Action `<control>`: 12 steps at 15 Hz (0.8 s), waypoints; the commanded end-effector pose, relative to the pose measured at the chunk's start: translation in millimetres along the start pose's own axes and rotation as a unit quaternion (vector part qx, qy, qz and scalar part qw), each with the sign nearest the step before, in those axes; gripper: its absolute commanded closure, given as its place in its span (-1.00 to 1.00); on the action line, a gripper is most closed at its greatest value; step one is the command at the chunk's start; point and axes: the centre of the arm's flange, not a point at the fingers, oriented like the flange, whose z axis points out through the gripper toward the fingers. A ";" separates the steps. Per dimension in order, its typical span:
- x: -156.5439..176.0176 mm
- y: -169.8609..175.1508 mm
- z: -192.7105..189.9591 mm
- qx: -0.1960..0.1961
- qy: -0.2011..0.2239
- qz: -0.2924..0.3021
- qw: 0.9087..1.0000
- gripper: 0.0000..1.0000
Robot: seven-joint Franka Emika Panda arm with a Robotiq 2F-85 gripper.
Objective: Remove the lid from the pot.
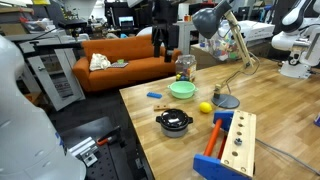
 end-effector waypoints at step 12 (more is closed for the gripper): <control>23.4 -0.8 12.3 0.031 0.021 0.005 0.999 -1.00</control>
